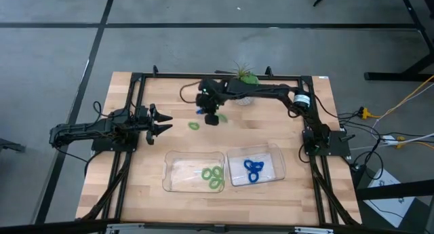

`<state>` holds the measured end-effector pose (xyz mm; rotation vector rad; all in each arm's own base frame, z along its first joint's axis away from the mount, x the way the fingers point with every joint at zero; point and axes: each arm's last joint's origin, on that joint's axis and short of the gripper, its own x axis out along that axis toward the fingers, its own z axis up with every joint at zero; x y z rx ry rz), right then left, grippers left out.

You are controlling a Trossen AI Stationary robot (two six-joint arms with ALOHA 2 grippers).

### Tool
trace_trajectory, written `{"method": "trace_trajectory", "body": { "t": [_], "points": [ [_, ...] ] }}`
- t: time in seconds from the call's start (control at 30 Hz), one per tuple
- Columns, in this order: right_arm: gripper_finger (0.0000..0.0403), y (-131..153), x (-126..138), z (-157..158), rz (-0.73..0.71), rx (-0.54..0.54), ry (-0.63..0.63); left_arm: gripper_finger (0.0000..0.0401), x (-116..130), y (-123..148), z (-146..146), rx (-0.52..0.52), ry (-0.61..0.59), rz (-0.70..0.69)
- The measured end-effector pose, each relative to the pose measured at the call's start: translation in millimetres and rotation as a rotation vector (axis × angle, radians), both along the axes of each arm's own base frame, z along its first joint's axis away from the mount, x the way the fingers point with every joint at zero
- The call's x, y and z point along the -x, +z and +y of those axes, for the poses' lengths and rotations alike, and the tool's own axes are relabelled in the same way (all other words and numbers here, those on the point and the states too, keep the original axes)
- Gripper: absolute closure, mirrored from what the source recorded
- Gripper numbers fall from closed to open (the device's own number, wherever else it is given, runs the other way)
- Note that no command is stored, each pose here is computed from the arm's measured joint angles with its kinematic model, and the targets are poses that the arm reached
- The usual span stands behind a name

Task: Sort spring keychains
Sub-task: Put the blue spring keychain into the right transparent bin

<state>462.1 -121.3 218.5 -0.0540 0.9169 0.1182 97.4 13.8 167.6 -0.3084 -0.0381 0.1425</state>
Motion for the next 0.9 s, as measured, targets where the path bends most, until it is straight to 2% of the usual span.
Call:
{"method": "trace_trajectory", "body": {
  "t": [0.23,0.5,0.7,0.9],
  "points": [
    [0.0394,60.8,-2.2,-1.0,-0.045,-0.006,-0.025,0.0223,0.0,-0.1,0.0,0.000,0.000,0.001],
    [0.0394,127.0,14.2,3.4,-0.064,-0.012,-0.038,0.0223,0.0,0.0,0.0,0.000,0.000,0.000],
    [0.0394,144.3,32.1,9.3,-0.044,-0.057,-0.049,0.0223,0.0,-0.1,0.0,0.000,0.000,0.001],
    [0.0394,146.9,40.8,16.8,-0.005,-0.209,0.018,0.0223,0.0,0.0,0.0,0.000,0.000,0.000]
  ]
}}
